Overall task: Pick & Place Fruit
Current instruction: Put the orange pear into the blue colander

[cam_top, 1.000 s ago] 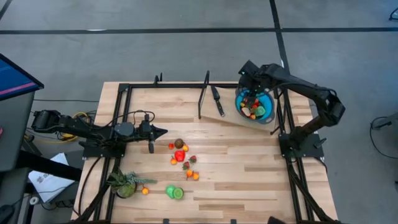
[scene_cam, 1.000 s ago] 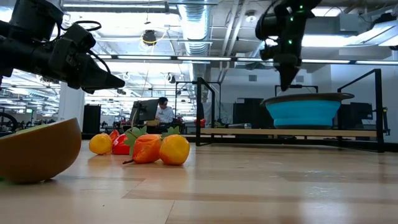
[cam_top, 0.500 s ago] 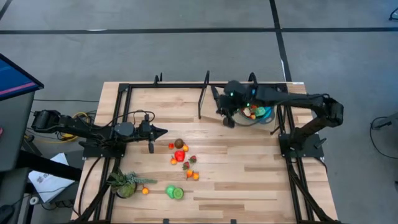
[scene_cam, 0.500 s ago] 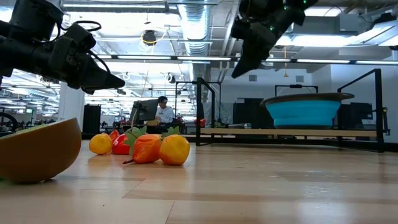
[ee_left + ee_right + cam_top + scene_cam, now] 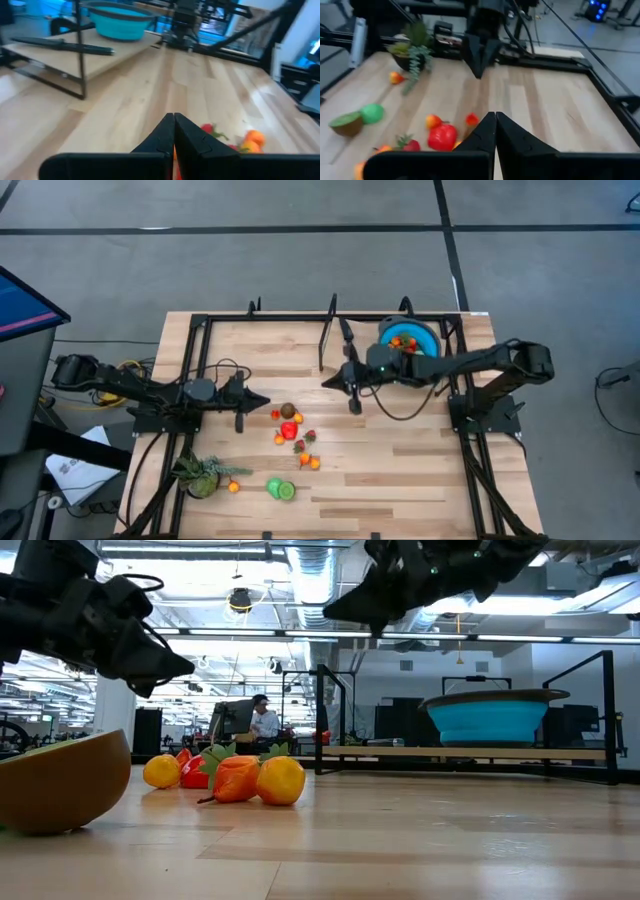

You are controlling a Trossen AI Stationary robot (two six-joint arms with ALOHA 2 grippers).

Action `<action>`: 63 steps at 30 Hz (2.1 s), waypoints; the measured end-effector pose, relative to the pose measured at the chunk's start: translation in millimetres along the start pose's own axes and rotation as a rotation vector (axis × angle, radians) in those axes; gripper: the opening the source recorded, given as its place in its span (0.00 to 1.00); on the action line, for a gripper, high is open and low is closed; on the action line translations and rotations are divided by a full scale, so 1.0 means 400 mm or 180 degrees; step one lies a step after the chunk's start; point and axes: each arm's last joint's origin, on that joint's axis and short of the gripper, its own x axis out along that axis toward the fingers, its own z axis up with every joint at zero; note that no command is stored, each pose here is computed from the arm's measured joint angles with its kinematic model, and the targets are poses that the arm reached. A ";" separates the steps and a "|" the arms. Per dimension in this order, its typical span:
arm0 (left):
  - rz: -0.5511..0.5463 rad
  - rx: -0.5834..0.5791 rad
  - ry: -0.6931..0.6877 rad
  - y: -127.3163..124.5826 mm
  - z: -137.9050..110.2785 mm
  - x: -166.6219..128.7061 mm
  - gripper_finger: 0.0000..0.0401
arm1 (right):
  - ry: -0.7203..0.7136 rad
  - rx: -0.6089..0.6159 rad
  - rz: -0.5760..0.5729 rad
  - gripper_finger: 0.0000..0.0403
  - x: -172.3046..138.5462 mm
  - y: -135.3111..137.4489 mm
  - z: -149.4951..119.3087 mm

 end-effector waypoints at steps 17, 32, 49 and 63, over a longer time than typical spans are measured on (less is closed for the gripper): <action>-0.0040 0.0055 -0.0032 -0.082 0.002 -0.009 0.00 | 0.0009 -0.0032 0.0066 0.00 0.003 0.027 0.002; 0.0291 0.0391 0.0853 -0.108 -0.028 0.072 0.00 | 0.0057 0.0033 -0.0107 0.00 -0.003 -0.021 -0.007; 0.0375 -0.0441 0.1576 -0.093 -0.064 0.037 0.00 | 0.0056 0.0015 -0.0110 0.00 -0.003 -0.021 -0.007; 0.0669 -0.0307 0.1450 -0.066 -0.056 0.046 0.27 | 0.0064 0.0002 -0.0108 0.00 -0.003 -0.021 -0.007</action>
